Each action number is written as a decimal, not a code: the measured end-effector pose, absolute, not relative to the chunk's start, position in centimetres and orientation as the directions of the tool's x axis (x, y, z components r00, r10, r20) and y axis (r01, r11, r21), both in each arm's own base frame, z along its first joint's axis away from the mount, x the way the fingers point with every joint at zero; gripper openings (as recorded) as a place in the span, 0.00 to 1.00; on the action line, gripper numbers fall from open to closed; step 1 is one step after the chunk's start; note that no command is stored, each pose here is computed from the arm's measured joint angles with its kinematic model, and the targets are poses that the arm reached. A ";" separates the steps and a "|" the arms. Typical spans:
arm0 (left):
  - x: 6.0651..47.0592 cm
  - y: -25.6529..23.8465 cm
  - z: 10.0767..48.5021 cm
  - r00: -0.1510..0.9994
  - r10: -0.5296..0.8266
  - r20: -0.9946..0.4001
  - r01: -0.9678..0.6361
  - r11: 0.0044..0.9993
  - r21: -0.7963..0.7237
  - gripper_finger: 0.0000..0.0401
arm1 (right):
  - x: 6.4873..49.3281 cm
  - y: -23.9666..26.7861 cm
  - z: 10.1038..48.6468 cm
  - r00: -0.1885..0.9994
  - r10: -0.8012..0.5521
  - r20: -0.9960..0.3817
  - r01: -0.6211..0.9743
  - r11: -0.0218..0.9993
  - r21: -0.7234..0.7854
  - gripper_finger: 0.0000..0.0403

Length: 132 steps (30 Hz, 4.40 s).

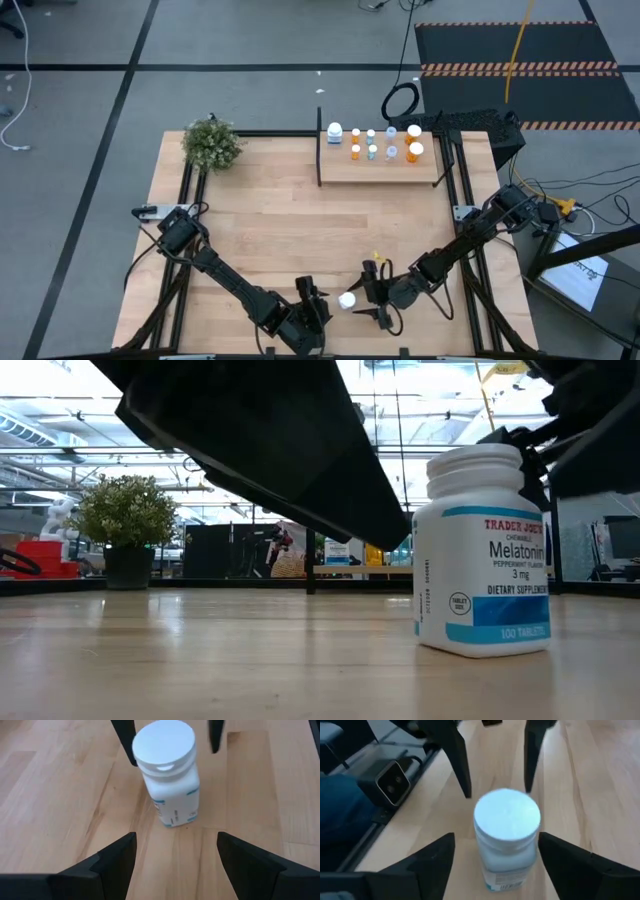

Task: Pick and place medicine bottles onto shelf by color
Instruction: Put the white pill bottle on the shelf aligned with the other white pill bottle

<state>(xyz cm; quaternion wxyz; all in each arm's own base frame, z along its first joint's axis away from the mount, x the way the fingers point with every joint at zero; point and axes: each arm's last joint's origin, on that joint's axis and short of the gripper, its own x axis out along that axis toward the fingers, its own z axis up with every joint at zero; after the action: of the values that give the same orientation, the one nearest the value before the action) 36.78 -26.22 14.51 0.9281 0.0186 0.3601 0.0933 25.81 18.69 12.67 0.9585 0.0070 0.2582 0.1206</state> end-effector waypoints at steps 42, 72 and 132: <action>37.2 -25.9 14.8 0.757 0.259 -0.599 -0.260 0.962 0.088 0.68 | 27.0 18.1 11.3 0.856 0.211 -0.473 -0.220 0.975 0.037 0.45; 38.3 -24.3 12.5 0.734 0.249 -0.632 -0.297 0.954 0.031 0.68 | 27.0 17.9 11.2 0.870 0.154 -0.469 -0.161 0.987 0.025 0.55; 36.0 -24.4 15.7 0.695 0.281 -0.661 -0.176 0.959 0.222 0.68 | 26.5 15.2 16.4 0.850 0.137 -0.508 -0.169 0.985 -0.018 0.43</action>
<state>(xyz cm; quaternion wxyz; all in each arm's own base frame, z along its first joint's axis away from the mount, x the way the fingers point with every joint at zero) 35.99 -24.44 15.72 0.9180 0.0709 0.3698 0.1246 26.55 15.24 16.37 0.9613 -0.0311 0.2619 0.0796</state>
